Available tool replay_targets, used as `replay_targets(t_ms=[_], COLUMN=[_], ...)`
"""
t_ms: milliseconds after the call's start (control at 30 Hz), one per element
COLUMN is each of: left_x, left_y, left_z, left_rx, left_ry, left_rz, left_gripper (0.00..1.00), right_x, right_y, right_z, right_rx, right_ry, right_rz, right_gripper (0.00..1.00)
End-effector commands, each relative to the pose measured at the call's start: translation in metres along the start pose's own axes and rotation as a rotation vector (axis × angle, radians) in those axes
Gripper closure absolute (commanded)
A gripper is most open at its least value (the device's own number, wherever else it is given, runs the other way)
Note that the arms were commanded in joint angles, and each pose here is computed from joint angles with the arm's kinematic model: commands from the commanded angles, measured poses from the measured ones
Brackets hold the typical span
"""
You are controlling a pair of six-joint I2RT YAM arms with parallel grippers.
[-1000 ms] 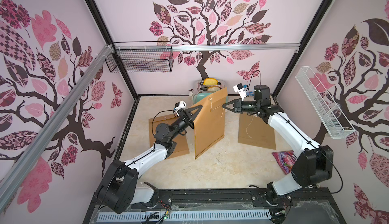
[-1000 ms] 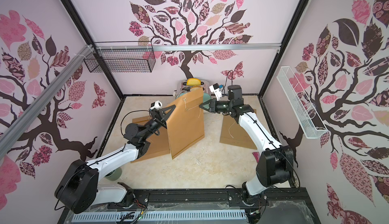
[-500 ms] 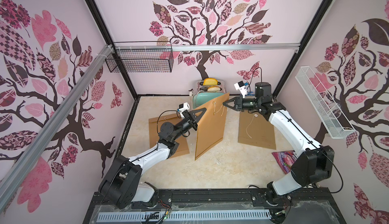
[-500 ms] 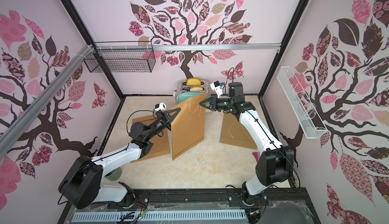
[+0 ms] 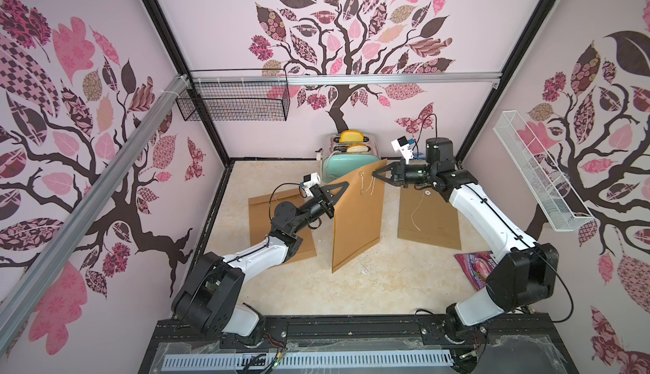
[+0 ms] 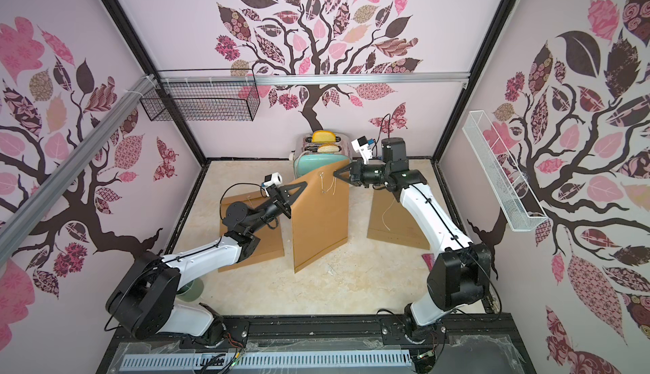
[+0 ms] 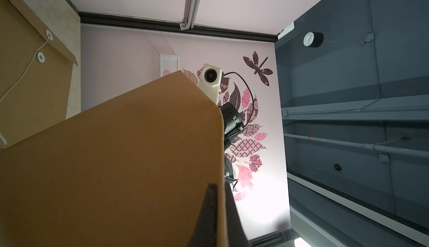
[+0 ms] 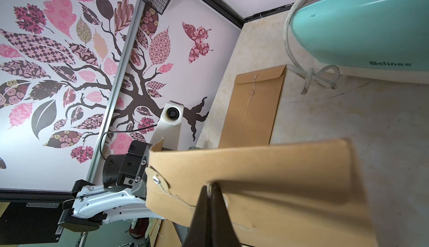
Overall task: Close the mouth of the file bag
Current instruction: Close the file bag.
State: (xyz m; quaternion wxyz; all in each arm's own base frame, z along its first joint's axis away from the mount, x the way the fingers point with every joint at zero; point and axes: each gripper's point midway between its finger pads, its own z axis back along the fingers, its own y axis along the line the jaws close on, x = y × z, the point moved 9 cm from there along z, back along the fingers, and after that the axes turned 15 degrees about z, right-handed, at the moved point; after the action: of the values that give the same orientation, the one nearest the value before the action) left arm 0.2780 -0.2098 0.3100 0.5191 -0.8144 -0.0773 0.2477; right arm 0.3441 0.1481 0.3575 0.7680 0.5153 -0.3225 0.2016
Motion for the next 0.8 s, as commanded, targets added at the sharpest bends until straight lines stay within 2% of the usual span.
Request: replay_targets(t_ms=[0, 467, 767], left_x=[-0.005, -0.002, 0.001], left_y=[-0.005, 0.001, 0.004], left_z=[-0.006, -0.014, -0.014], left_rx=[-0.023, -0.012, -0.012], left_ry=[0.035, 0.044, 0.035], left_rz=[-0.028, -0.016, -0.012], left_gripper=[1.00, 1.00, 1.00], right_x=[0.011, 0.003, 0.001], right_y=[0.017, 0.042, 0.047], right_z=[0.000, -0.028, -0.026], right_rx=[0.032, 0.097, 0.116], right_ry=[-0.009, 0.049, 0.041], right_rz=[0.040, 0.076, 0.090], right_gripper=[1.00, 1.00, 1.00])
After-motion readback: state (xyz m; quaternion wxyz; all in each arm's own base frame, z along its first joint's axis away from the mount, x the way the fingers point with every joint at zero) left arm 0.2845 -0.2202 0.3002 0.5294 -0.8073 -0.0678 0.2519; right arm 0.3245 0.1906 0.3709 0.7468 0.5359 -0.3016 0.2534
